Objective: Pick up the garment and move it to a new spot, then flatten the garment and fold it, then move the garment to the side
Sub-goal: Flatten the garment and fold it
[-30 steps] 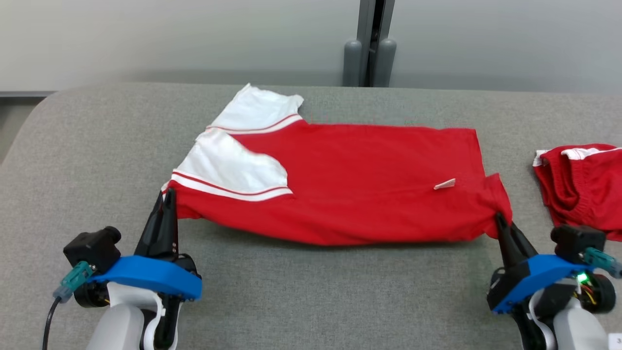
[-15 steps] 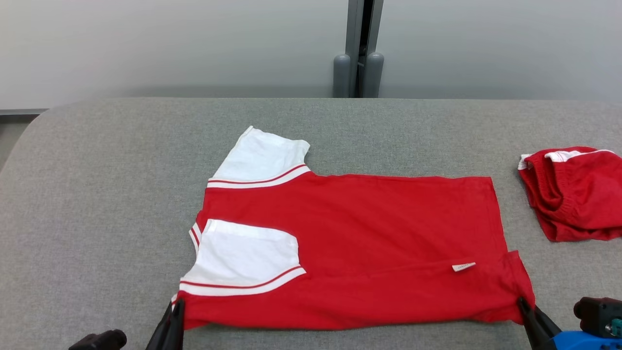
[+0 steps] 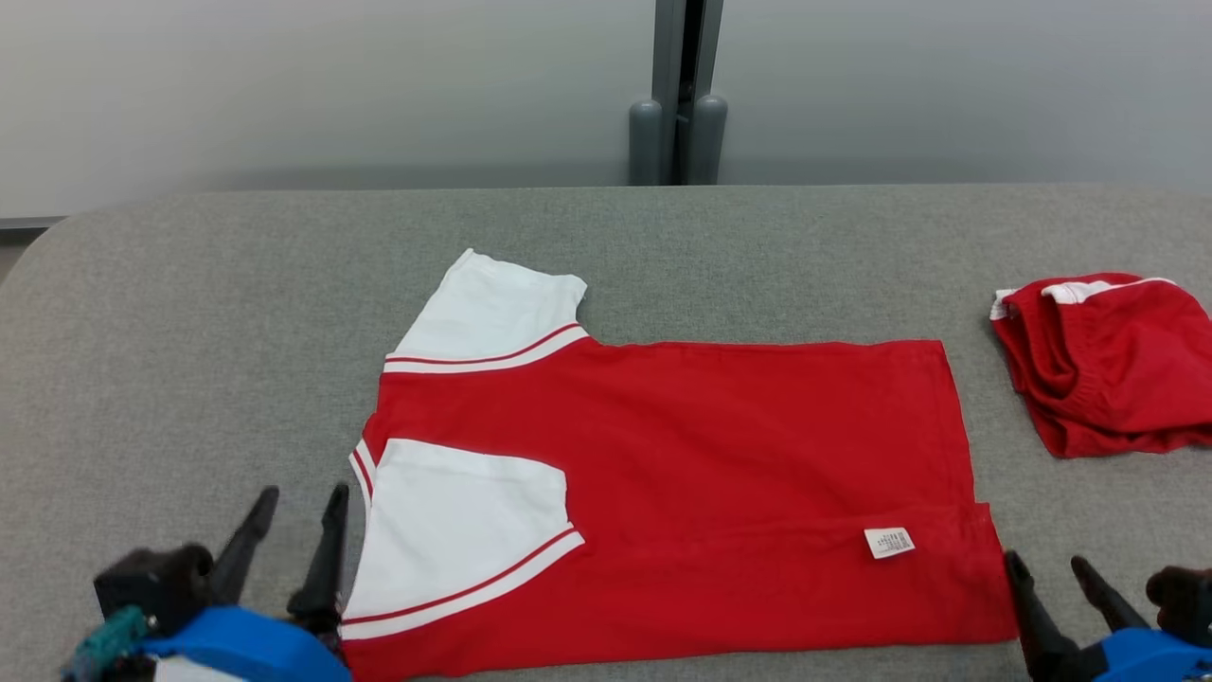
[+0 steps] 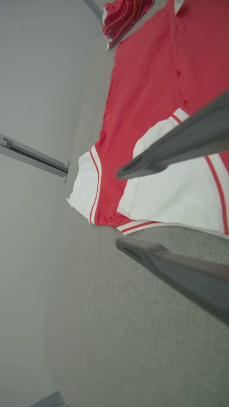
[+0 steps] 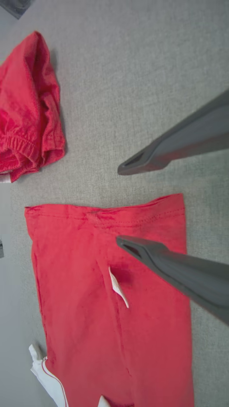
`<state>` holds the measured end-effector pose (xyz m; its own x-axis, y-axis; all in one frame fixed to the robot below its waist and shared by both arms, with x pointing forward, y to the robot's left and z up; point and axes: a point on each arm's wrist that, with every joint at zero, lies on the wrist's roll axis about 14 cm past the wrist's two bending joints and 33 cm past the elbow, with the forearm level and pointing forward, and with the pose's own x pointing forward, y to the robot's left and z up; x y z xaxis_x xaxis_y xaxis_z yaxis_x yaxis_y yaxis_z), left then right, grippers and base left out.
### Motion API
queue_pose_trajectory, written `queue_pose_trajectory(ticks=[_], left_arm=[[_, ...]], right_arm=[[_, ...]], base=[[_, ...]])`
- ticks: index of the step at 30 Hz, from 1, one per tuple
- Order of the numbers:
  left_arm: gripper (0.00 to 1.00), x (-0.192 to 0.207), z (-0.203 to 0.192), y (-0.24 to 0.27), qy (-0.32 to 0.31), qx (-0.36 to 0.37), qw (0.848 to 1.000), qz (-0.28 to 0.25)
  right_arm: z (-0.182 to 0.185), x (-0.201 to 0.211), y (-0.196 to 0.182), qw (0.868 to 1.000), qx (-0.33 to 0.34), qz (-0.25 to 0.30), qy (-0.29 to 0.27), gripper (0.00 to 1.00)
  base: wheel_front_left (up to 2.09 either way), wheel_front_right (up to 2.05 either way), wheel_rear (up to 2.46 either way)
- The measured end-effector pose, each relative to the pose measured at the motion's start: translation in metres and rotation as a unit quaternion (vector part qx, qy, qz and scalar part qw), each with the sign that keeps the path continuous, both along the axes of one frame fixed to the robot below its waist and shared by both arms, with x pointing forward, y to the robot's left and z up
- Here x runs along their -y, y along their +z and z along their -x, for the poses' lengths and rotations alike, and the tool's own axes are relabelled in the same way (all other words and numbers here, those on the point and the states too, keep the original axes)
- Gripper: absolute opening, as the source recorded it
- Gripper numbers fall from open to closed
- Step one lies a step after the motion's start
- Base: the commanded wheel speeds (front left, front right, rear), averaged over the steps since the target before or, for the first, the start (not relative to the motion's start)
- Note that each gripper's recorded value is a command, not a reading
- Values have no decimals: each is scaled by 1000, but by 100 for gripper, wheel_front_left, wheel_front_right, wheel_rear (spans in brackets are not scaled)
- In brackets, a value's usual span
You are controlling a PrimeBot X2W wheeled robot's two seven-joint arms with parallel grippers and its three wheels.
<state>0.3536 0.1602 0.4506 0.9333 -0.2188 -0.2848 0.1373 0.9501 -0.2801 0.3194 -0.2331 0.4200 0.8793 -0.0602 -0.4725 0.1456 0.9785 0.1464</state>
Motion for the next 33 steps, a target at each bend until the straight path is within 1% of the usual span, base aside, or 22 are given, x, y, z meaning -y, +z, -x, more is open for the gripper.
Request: queue_pose_trajectory(ticks=[4,7,10,12,14,16,19,21,25,30,33], left_arm=[[100,6,-56,48,-54,74,994,-51],[100,11,-106,89,-86,136,983,-91],[100,19,-153,100,-113,144,976,-122],[100,25,-180,92,-132,125,973,-141],[100,31,-203,72,-149,89,973,-155],[100,37,-219,39,-168,32,970,-170],[100,41,-233,-6,-190,-42,963,-188],[100,44,-238,-31,-202,-80,957,-193],[100,57,-241,-69,-226,-132,946,-190],[100,66,-237,-100,-250,-178,933,-188],[100,67,-238,-107,-256,-192,927,-194]], right_arm=[[-25,6,24,999,39,24,-2,100],[-49,2,37,997,57,40,11,100],[-74,-8,43,996,68,45,29,100],[-88,-13,43,995,70,50,40,100],[-99,-16,39,995,66,53,49,100],[-111,-16,34,995,63,59,56,100],[-125,-15,26,994,59,67,62,100],[-131,-14,19,994,53,71,65,100],[-140,-10,9,994,46,79,67,100],[-146,-10,2,993,42,82,71,100],[-147,-11,1,993,43,83,74,100]], base=[[0,0,0],[0,0,0],[0,0,0],[0,0,0],[0,0,0],[0,0,0],[0,0,0],[0,0,0],[0,0,0],[0,0,0],[0,0,0]])
